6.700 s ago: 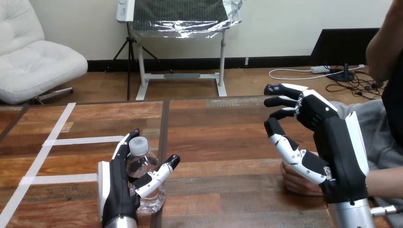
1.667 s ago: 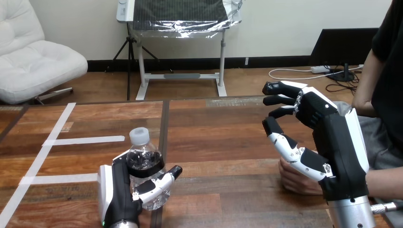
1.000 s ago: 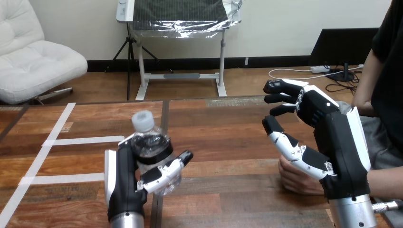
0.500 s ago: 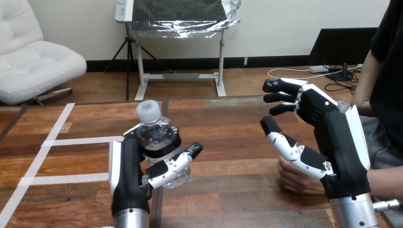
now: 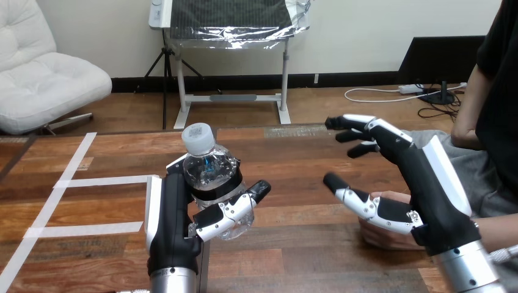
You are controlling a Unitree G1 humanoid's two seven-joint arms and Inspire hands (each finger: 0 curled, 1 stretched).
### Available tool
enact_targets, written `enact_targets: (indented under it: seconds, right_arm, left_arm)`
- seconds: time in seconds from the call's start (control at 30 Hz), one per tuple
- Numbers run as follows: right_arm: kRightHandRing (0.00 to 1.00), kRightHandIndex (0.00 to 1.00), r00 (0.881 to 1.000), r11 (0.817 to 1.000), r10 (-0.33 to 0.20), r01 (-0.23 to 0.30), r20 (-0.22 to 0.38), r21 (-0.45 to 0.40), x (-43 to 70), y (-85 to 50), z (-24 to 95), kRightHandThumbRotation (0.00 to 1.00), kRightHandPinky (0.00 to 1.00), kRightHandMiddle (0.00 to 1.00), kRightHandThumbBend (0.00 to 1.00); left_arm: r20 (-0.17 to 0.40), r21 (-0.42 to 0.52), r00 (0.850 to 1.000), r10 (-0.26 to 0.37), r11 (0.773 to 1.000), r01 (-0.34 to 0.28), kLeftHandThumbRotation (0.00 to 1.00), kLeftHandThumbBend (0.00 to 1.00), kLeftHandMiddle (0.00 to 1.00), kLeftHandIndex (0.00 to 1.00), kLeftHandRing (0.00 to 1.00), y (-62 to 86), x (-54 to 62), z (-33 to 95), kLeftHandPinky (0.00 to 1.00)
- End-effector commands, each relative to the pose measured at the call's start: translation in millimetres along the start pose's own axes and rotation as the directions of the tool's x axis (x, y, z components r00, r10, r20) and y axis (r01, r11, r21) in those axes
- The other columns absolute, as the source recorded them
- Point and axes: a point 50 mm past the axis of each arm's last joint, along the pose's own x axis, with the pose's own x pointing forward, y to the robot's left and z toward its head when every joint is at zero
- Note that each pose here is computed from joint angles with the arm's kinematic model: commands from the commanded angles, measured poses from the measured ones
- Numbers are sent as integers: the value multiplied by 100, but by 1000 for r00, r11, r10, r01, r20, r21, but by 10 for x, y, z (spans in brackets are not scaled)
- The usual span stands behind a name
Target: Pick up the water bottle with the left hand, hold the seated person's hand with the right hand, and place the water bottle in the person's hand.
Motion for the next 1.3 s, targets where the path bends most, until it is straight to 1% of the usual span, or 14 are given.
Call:
enact_targets:
  seconds: [0.0, 0.07, 0.2, 0.3, 0.43, 0.6, 0.63, 0.7, 0.73, 0.83, 0.9, 1.1, 1.17, 1.27]
  right_arm:
    - [77, 77, 999, 992, 18, -12, 45, -125, 110, -205, 119, 15, 64, 81, 58]
    - [78, 78, 999, 987, 41, -36, 27, -160, 113, -235, 115, 14, 65, 82, 59]
    - [79, 78, 997, 977, 74, -73, -1, -198, 119, -285, 107, 11, 67, 83, 62]
    - [81, 79, 994, 970, 99, -107, -45, -218, 116, -332, 90, 7, 69, 84, 64]
    - [81, 79, 988, 952, 132, -150, -86, -265, 117, -405, 69, 6, 70, 84, 67]
    - [81, 79, 980, 934, 152, -185, -127, -307, 117, -471, 47, 5, 70, 84, 71]
    - [81, 79, 977, 926, 156, -195, -142, -323, 117, -490, 38, 5, 70, 84, 71]
    - [81, 79, 974, 918, 160, -206, -159, -340, 118, -509, 31, 5, 70, 84, 73]
    - [81, 79, 970, 911, 165, -220, -179, -350, 118, -527, 21, 4, 70, 84, 74]
    - [81, 79, 961, 898, 174, -244, -214, -367, 117, -560, 2, 4, 70, 85, 75]
    - [81, 79, 958, 892, 176, -252, -225, -375, 117, -575, -7, 3, 71, 85, 76]
    - [82, 80, 943, 870, 184, -287, -276, -401, 117, -629, -47, 3, 72, 85, 77]
    - [83, 80, 936, 861, 189, -303, -296, -409, 118, -650, -64, 2, 73, 85, 78]
    - [83, 80, 930, 851, 191, -316, -314, -419, 121, -671, -92, 1, 74, 85, 78]
  left_arm:
    - [104, -65, 994, 25, 998, -18, 0, 69, 44, 44, 39, -59, 92, 233, 35]
    - [107, -57, 994, 25, 998, -19, 0, 69, 43, 44, 39, -59, 92, 229, 35]
    - [109, -55, 994, 25, 998, -19, 0, 69, 43, 45, 39, -59, 94, 221, 34]
    - [114, -46, 993, 23, 999, -18, 0, 69, 43, 45, 38, -59, 94, 214, 34]
    - [110, -45, 994, 23, 999, -18, 0, 69, 43, 45, 38, -59, 93, 208, 34]
    - [110, -43, 994, 22, 999, -17, 0, 69, 43, 45, 38, -54, 94, 197, 33]
    - [109, -42, 994, 22, 999, -18, 0, 69, 43, 45, 38, -53, 94, 195, 33]
    - [108, -42, 994, 23, 999, -19, 0, 69, 43, 45, 38, -51, 95, 193, 33]
    - [106, -42, 994, 23, 999, -19, 0, 69, 43, 45, 38, -49, 94, 191, 33]
    - [101, -45, 995, 24, 999, -19, 0, 69, 43, 45, 38, -45, 93, 187, 33]
    - [100, -49, 995, 24, 999, -19, 0, 69, 43, 45, 38, -43, 94, 186, 34]
    - [98, -49, 995, 24, 999, -19, 0, 69, 43, 45, 38, -40, 94, 184, 34]
    - [99, -47, 995, 24, 999, -19, 0, 69, 43, 45, 38, -39, 95, 182, 34]
    - [101, -44, 995, 25, 999, -20, 0, 69, 43, 45, 38, -38, 96, 178, 34]
